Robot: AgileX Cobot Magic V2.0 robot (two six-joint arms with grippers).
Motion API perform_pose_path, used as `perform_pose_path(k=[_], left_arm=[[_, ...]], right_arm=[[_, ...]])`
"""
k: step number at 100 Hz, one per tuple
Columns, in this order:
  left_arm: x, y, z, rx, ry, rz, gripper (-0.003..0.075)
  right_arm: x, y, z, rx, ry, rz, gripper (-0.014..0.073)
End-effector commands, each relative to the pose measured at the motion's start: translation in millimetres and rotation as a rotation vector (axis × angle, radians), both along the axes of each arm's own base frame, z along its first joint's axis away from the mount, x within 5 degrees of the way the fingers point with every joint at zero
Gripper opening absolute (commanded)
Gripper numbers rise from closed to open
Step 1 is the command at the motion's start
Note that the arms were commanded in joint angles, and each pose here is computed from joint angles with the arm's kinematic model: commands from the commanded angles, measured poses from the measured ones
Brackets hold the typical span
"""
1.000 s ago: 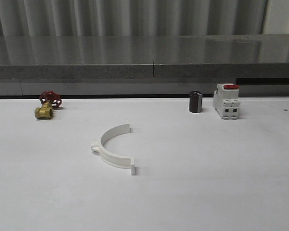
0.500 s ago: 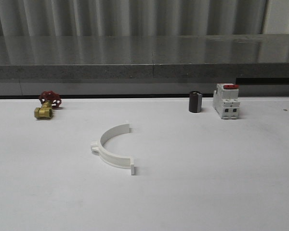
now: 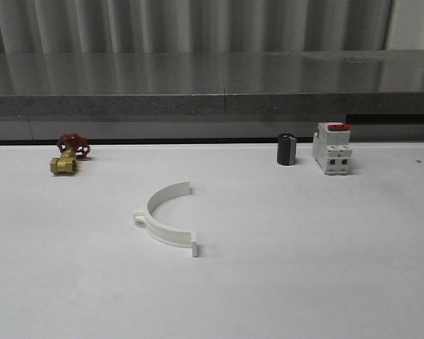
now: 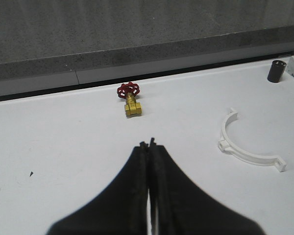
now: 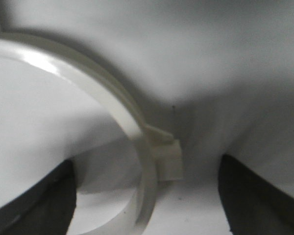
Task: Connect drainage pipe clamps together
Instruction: 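Grasp the second white clamp half with the right gripper and lift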
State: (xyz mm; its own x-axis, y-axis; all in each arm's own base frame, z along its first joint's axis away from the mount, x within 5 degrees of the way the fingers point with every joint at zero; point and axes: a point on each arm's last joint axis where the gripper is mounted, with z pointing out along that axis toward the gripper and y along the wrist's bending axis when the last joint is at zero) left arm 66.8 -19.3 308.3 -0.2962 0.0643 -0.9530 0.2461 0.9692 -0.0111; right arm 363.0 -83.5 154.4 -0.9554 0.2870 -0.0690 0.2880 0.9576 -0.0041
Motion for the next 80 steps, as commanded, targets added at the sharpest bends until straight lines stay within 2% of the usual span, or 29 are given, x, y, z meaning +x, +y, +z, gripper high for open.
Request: perform_pose_path(k=[1, 13, 20, 36, 50, 80], left_arm=[[2, 1, 15, -0.031, -0.087, 0.015, -0.002], [2, 1, 15, -0.031, -0.087, 0.015, -0.002], [2, 1, 15, -0.031, -0.087, 0.015, -0.002], [2, 1, 15, -0.031, -0.087, 0.015, -0.002], [2, 1, 15, -0.031, -0.087, 0.015, -0.002], [2, 1, 15, -0.031, -0.087, 0.015, -0.002]], right_arm=[[3, -6, 24, -0.033, -0.069, 0.006, 0.0461], [3, -6, 24, -0.04, -0.07, -0.001, 0.0239], [3, -7, 24, -0.042, -0.073, -0.026, 0.0186], [3, -5, 26, -0.048, -0.077, -0.025, 0.0183], [1, 7, 42, -0.049, -0.099, -0.023, 0.0183], [-6, 77, 82, -0.023, -0.164, -0.024, 0.0183]])
